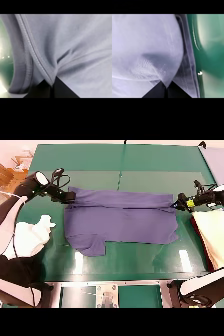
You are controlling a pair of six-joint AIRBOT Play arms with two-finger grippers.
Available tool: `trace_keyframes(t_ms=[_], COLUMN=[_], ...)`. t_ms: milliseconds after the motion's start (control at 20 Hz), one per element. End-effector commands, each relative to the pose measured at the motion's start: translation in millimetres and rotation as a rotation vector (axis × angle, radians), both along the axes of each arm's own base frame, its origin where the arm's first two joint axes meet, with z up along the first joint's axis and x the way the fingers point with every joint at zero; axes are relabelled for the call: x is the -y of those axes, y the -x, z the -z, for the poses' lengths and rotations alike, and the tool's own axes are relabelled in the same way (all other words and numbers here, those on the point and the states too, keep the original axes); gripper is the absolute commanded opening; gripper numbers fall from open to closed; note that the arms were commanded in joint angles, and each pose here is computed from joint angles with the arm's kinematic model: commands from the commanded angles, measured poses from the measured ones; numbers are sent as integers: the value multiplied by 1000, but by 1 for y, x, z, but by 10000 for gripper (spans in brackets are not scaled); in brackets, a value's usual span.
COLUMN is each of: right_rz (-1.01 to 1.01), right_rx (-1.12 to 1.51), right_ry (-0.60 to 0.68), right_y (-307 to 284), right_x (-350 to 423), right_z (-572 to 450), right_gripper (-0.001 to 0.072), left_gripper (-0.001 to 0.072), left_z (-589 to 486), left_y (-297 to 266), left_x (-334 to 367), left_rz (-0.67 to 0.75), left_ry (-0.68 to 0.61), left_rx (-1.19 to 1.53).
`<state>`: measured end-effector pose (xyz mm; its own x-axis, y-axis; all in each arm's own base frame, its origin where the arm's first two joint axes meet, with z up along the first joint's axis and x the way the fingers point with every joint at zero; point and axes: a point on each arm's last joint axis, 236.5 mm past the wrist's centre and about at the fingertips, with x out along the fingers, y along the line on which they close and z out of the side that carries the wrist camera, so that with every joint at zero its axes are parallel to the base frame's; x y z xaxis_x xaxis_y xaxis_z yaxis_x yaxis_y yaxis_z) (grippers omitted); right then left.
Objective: Fold the shirts.
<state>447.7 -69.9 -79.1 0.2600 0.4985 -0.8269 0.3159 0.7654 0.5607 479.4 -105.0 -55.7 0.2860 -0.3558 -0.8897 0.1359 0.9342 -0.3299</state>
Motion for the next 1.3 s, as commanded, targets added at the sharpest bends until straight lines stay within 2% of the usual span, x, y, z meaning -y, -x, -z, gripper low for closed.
trace_keyframes(t_ms=[0, 50, 100, 200, 250, 300, 350, 500, 550, 600, 700, 750, 800, 950, 1000, 1050, 1100, 1150, 1200, 1250], right_rz=[6, 9, 7, 34, 50, 52, 48, 45, 57, 81, 168, 223, 277, 371, 387, 397, 405, 409, 418, 439], right_rx=[-41, -72, -107, -188, -212, -225, -234, -271, -278, -281, -276, -272, -256, -203, -193, -196, -191, -171, -152, -142], right_ry=[-6, -4, 7, 48, 73, 96, 108, 127, 123, 120, 110, 107, 91, 48, 39, 20, 10, 7, 8, 7], right_y=[9, 14, 22, 41, 50, 59, 68, 108, 124, 141, 179, 196, 211, 234, 236, 237, 237, 235, 233, 231], right_x=[2, 7, 14, 32, 39, 43, 42, 29, 23, 19, 12, 9, 4, -19, -25, -31, -34, -35, -35, -35], right_z=[1, -4, -9, -24, -32, -40, -46, -53, -53, -52, -50, -47, -45, -32, -26, -21, -15, -9, -3, 2], right_gripper=[141, 250, 288, 291, 230, 96, 44, 22, 22, 16, 16, 15, 16, 17, 18, 26, 79, 120, 143, 153], left_gripper=[38, 325, 668, 665, 665, 665, 664, 651, 498, 414, 402, 153, 35, 32, 73, 416, 701, 697, 583, 535], left_z=[2, 0, -6, -22, -31, -37, -40, -43, -42, -43, -38, -32, -25, -6, 1, 7, 13, 19, 25, 29], left_y=[12, 20, 30, 50, 58, 67, 79, 121, 135, 151, 186, 205, 223, 252, 255, 258, 260, 261, 259, 254], left_x=[9, 11, 13, 17, 18, 18, 18, 15, 14, 14, 5, -4, -11, -12, -10, -6, 0, 8, 16, 23], left_rz=[9, 29, 58, 109, 125, 138, 149, 178, 186, 199, 191, 175, 156, 38, -13, -48, -88, -120, -156, -188], left_ry=[42, 46, 47, 59, 63, 64, 65, 67, 68, 69, 35, 0, -31, -19, -3, 22, 58, 101, 150, 196], left_rx=[-56, -89, -129, -217, -255, -297, -346, -514, -543, -559, -554, -542, -515, -405, -381, -370, -375, -379, -367, -345])
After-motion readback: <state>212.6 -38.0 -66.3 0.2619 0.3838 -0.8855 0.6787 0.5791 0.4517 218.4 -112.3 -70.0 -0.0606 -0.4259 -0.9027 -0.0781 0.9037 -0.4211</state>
